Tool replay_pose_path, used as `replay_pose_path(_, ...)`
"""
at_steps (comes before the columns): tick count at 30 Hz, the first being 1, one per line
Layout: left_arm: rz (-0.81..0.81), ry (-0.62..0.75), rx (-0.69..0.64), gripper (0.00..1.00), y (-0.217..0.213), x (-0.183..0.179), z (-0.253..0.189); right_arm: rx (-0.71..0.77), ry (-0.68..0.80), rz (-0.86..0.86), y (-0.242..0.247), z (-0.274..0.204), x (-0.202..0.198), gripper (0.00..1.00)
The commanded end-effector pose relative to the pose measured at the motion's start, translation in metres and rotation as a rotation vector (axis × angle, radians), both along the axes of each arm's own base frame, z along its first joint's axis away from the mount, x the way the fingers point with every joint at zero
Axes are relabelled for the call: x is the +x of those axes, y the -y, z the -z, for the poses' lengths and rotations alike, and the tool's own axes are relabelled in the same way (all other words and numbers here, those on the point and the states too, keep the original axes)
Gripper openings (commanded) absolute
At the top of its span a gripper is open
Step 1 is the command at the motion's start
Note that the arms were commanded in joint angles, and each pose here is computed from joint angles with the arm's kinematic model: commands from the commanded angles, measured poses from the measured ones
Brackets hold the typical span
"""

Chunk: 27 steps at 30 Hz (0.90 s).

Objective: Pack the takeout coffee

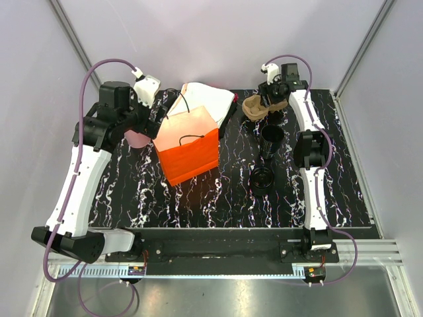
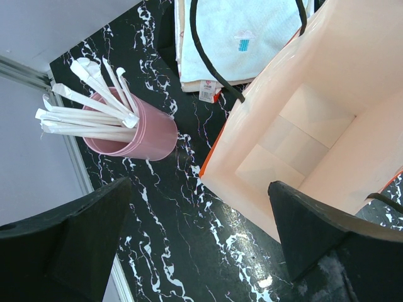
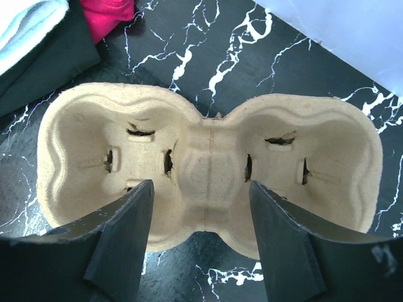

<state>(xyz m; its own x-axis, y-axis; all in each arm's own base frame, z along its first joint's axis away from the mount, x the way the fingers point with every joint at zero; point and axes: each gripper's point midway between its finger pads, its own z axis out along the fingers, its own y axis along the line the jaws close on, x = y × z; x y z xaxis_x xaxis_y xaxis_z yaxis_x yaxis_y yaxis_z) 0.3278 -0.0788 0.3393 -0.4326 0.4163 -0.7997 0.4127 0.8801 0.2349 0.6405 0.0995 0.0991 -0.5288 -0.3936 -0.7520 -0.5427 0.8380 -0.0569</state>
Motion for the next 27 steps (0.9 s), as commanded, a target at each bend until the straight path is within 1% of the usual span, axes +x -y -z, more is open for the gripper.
replay_pose_path(1,0.008,0.026,-0.02,0.99,0.003,0.002,-0.009,-0.016,0.017,-0.014,-0.004,0.004,0.004,0.67)
replay_pose_path(3,0.004,0.024,-0.02,0.99,0.002,0.002,-0.009,-0.014,0.008,-0.012,-0.004,0.007,0.003,0.64)
replay_pose_path(9,0.005,0.023,-0.018,0.99,0.002,0.002,-0.008,-0.019,-0.002,-0.012,-0.005,0.012,0.001,0.62)
replay_pose_path(11,0.003,0.022,-0.02,0.99,0.002,0.003,-0.008,-0.018,-0.007,-0.01,-0.004,0.013,0.001,0.59)
replay_pose_path(12,0.003,0.022,-0.021,0.99,0.002,0.003,-0.008,-0.016,-0.005,-0.008,-0.004,0.013,0.001,0.55)
replay_pose_path(14,0.0,0.024,-0.02,0.99,0.001,0.003,-0.008,-0.007,0.002,-0.01,-0.005,0.008,0.001,0.52)
replay_pose_path(15,0.001,0.024,-0.022,0.99,0.002,0.003,-0.008,-0.004,0.003,-0.012,-0.007,0.007,0.001,0.47)
replay_pose_path(19,0.002,0.022,-0.022,0.99,0.002,0.002,-0.008,0.004,0.026,-0.002,-0.006,-0.007,0.003,0.42)
replay_pose_path(27,0.002,0.03,-0.028,0.99,0.001,-0.001,-0.01,0.014,0.111,0.021,-0.004,-0.054,0.006,0.39)
